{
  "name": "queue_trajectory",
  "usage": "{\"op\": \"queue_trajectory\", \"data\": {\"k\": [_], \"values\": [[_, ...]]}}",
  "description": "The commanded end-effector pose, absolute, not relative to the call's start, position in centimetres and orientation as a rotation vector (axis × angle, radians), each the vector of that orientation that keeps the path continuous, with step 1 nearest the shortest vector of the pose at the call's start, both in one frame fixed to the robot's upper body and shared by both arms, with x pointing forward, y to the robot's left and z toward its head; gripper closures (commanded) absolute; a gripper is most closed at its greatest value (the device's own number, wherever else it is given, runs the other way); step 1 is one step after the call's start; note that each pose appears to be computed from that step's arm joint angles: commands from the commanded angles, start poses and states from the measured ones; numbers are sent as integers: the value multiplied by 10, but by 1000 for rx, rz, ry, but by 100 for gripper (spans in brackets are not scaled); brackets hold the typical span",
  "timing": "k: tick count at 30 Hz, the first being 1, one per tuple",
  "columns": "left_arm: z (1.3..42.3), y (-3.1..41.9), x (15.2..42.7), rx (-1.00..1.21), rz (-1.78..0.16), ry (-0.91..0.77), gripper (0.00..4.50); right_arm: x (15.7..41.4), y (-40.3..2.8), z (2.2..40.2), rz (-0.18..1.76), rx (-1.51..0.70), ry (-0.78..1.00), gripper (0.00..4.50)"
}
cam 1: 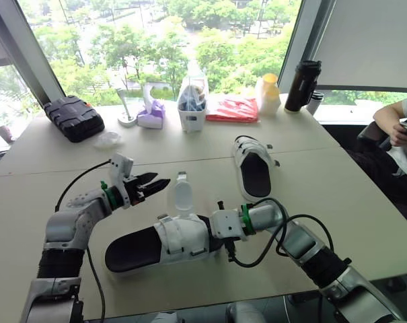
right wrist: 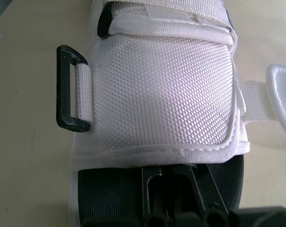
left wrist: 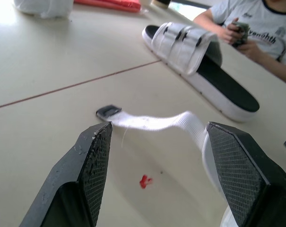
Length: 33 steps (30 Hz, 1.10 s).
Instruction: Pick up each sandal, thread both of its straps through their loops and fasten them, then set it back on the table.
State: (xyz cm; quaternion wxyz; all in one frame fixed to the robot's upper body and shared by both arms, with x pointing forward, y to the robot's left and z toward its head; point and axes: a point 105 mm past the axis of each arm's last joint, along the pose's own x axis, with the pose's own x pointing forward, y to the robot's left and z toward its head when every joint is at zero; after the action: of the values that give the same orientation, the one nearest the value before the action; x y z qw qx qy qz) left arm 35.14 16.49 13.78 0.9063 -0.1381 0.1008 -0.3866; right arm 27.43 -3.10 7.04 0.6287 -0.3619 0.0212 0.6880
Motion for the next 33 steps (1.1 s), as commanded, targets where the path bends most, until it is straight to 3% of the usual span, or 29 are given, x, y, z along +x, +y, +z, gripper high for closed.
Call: {"op": "queue_trajectory", "data": {"k": [1, 14, 25, 33], "values": [[134, 155, 351, -433, -852, 274, 122, 269, -55, 15, 1569, -882, 323, 450], [114, 119, 344, -611, -1033, 509, 122, 272, -56, 15, 1550, -890, 320, 450], [116, 103, 394, -826, -910, 497, 122, 272, -54, 13, 1546, -896, 311, 450], [120, 112, 412, -864, -830, 455, 122, 274, -54, 14, 1541, -901, 310, 450]]}}
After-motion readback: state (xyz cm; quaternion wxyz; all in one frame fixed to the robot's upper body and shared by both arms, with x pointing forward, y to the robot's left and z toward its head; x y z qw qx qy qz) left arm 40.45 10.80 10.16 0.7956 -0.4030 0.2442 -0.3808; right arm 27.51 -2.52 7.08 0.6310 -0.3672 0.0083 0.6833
